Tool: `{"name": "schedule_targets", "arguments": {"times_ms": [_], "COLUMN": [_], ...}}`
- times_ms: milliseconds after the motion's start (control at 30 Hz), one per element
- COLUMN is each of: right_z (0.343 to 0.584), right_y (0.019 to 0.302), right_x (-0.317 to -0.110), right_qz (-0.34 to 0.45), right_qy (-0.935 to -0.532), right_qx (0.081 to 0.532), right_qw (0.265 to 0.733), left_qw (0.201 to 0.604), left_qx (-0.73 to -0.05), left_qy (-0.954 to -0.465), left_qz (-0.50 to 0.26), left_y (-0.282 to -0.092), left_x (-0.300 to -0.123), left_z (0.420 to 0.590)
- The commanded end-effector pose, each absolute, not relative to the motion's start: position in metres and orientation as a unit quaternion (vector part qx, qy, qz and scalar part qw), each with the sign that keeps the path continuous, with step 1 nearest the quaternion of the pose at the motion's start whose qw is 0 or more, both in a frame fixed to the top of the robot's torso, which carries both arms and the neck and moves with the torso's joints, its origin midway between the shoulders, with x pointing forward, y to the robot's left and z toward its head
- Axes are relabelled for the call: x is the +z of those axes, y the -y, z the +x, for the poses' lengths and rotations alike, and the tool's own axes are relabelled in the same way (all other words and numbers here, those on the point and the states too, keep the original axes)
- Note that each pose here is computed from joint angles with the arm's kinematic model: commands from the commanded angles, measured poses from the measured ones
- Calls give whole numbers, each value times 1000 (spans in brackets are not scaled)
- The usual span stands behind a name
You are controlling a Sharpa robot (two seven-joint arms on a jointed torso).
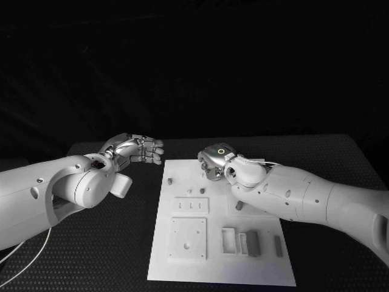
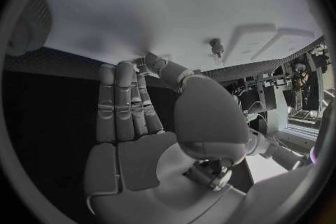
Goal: Assemble the parts on the task board
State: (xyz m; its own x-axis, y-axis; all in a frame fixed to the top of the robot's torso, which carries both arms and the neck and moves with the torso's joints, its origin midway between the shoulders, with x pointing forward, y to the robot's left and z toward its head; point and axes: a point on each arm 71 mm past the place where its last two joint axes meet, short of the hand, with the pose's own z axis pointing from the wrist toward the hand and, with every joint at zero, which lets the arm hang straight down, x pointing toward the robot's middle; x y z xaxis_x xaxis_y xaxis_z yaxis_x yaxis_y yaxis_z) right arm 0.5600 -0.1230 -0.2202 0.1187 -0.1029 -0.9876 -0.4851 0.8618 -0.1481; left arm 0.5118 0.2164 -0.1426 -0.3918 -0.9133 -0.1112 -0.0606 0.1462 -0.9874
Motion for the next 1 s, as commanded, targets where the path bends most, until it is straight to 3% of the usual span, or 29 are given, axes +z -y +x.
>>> {"name": "schedule_targets", "arguments": {"times_ms": [33, 333, 633, 800, 1000], "right_z": [559, 554, 543, 539, 542], "right_y": [123, 127, 152, 182, 217], "right_x": [-221, -207, -155, -143, -147], "right_qz": [-226, -214, -162, -171, -165], "right_qy": [-655, -638, -626, -654, -691], "right_qx": [138, 162, 214, 195, 162], "right_qw": [708, 722, 732, 710, 685], "left_qw": [398, 401, 411, 417, 418], "left_qx": [-537, -535, -533, -529, -529], "left_qy": [-643, -642, -638, -641, -641], "left_qz": [-374, -375, -375, -368, -367], "left_y": [-215, -218, -228, -231, -231], "left_x": [-141, -140, -138, -138, -139], "left_z": [512, 512, 515, 516, 518]}}
